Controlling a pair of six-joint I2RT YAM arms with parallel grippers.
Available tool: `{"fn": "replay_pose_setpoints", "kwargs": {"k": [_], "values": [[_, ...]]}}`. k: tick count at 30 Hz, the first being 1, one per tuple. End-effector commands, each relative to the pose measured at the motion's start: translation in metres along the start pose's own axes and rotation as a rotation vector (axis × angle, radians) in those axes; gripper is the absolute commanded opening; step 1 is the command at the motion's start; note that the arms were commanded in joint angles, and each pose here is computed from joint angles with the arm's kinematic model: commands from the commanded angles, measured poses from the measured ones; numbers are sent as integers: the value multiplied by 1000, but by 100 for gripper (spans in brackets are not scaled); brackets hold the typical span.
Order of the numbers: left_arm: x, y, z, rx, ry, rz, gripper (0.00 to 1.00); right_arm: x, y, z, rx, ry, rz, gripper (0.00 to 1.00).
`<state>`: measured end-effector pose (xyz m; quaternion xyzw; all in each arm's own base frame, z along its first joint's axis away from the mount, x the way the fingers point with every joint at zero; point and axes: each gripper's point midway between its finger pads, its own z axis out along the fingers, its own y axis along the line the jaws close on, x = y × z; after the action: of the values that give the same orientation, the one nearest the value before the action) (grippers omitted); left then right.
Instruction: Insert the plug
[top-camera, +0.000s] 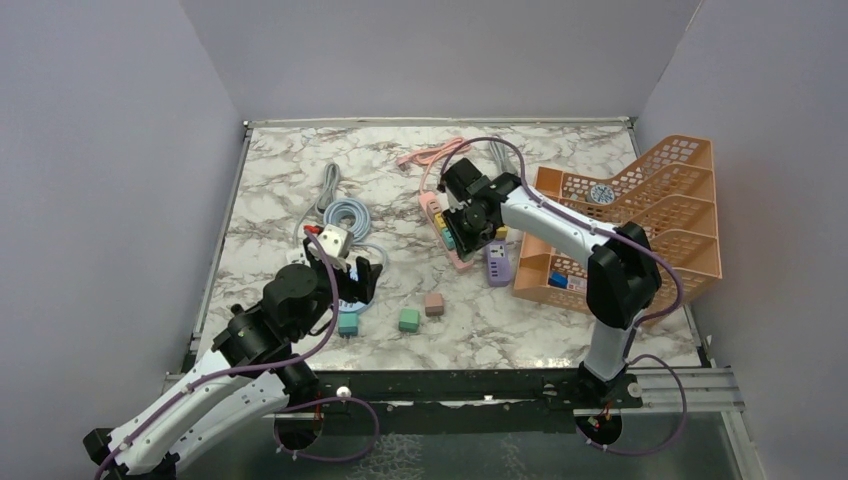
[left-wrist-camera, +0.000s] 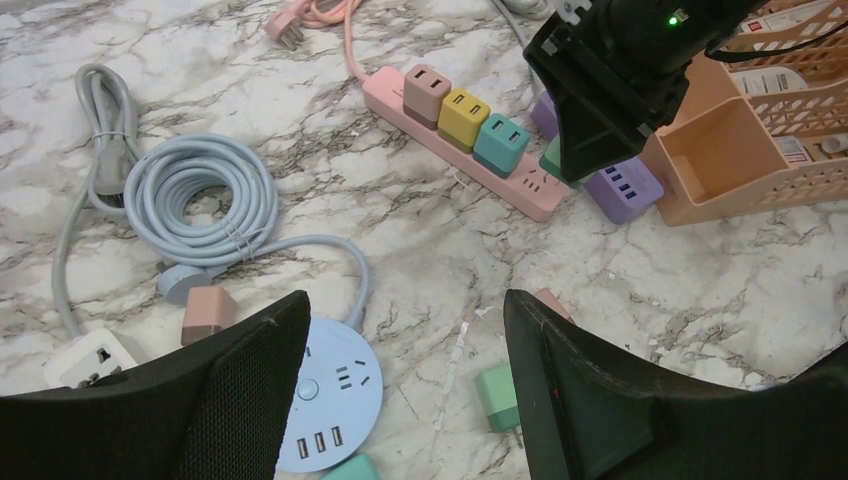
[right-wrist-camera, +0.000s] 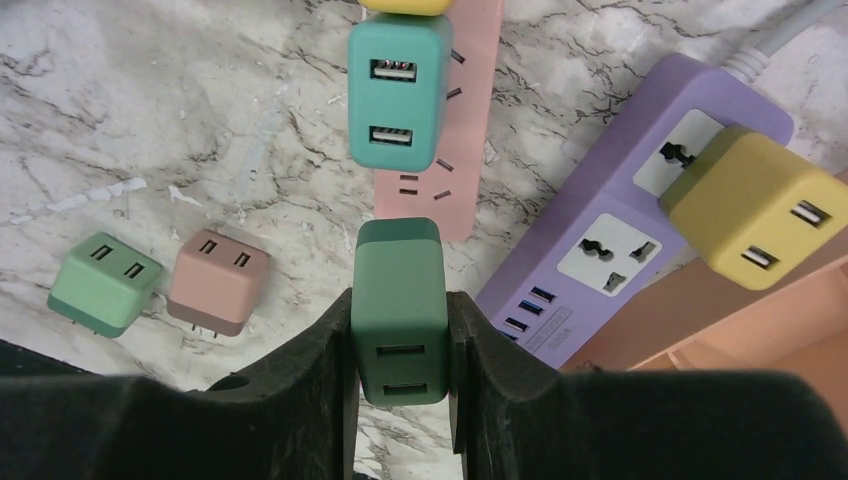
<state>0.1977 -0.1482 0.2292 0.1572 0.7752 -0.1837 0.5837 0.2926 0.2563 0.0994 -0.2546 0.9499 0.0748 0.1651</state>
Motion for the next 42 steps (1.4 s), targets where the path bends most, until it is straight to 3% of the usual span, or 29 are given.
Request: {"fn": "replay_pose_setpoints", "kwargs": {"k": [1, 21, 31, 42], "values": [[-6, -12, -3, 62, -26, -52, 73, 2, -2, 11, 8, 38, -20, 1], [-6, -15, -6, 80, -36, -80, 73, -8, -7, 39, 46, 39, -11, 1], [-5, -14, -5, 75, -36, -78, 73, -4, -31, 40, 188, 45, 6, 1], [-5, -13, -5, 68, -37, -75, 73, -1, -2, 53, 26, 66, 19, 1]]}}
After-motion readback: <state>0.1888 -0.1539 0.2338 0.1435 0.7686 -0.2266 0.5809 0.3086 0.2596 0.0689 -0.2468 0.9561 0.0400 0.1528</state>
